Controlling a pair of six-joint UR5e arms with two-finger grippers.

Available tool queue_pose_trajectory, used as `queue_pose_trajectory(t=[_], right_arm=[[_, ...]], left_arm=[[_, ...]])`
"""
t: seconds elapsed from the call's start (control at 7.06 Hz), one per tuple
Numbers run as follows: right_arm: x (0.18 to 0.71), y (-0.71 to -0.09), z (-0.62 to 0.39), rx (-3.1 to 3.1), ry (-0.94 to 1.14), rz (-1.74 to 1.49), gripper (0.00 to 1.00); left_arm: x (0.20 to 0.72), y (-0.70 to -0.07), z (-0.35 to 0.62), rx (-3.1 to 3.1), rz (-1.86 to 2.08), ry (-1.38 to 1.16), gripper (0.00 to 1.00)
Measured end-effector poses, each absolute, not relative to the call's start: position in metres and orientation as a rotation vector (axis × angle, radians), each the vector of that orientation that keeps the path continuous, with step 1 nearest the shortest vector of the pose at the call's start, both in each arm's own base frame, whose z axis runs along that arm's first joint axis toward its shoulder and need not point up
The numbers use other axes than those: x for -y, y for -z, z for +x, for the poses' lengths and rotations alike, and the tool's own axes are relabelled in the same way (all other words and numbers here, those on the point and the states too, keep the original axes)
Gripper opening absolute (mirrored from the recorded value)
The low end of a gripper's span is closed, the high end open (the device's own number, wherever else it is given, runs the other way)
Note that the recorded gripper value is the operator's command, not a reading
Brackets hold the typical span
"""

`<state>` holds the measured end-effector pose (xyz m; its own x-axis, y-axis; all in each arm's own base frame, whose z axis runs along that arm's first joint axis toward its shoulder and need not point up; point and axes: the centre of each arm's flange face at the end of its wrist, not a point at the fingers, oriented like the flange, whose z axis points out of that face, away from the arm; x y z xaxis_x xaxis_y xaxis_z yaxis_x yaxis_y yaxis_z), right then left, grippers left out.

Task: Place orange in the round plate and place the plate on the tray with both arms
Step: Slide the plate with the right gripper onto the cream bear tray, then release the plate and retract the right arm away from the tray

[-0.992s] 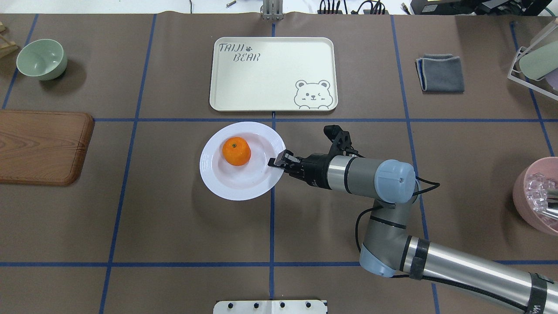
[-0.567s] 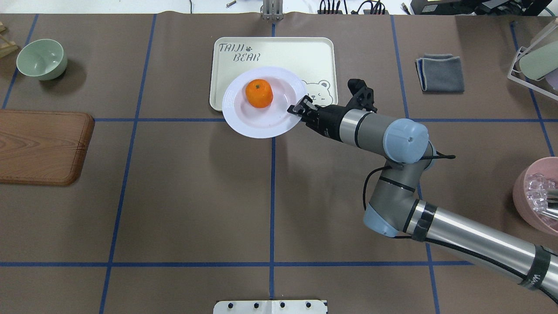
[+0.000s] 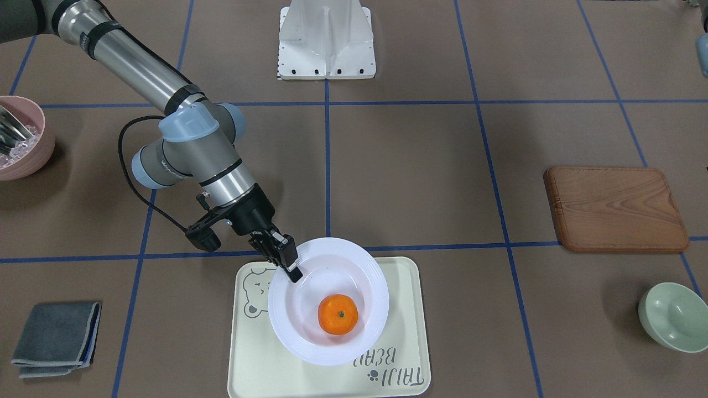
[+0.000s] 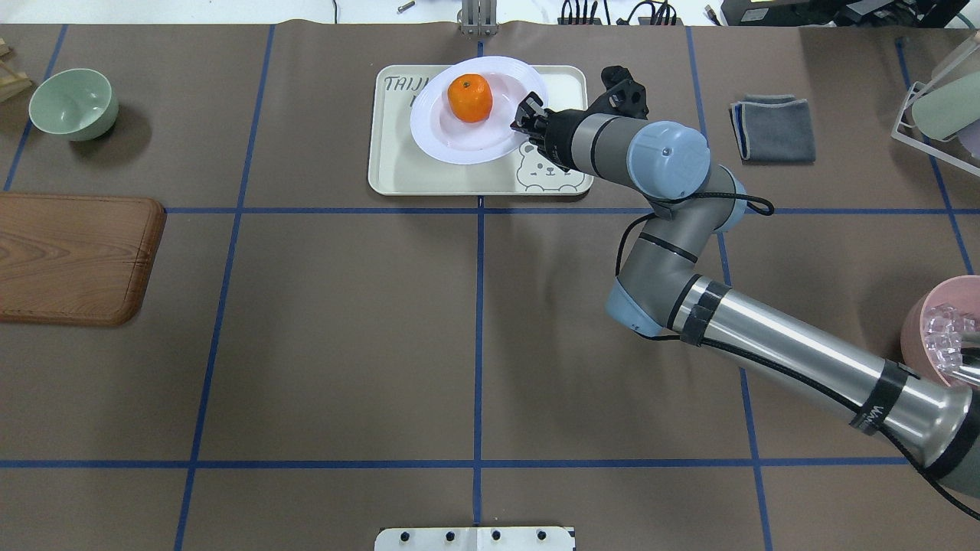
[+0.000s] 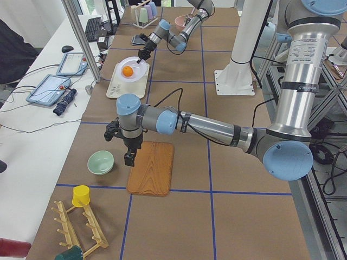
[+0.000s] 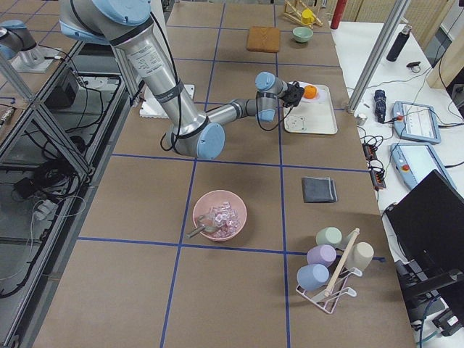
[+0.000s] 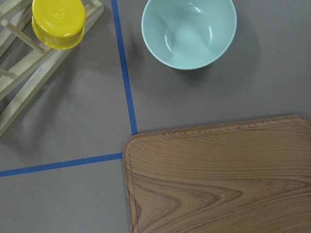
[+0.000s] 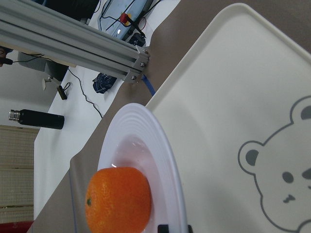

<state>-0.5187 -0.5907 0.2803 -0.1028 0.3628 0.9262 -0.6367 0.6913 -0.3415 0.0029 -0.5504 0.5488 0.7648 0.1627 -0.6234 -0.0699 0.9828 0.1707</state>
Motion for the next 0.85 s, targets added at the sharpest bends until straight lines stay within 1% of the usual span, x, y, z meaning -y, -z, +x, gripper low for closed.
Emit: queue_pose_trajectory(t=[0.28, 0.42, 0.57, 0.85], right_arm=[[0.602, -0.297, -0.536, 1.391, -0.858, 0.212, 0.00], [0.603, -0.302, -0.542, 1.373, -0.854, 0.198, 0.63], [0.601, -0.306, -0.548, 1.356, -0.851, 0.189, 1.00], [0.600, -0.305, -0.547, 1.273, -0.794, 0.202, 1.00]], left_arm=[[0.550, -0.550, 0.003, -0.691, 0.138, -0.125, 0.99], [0.551, -0.550, 0.003, -0.691, 0.137, -0.125, 0.99], [0.552, -0.549, 0.003, -0.691, 0.139, -0.126, 0.99], [0.554, -0.545, 0.004, -0.691, 0.144, -0.128, 0.99]])
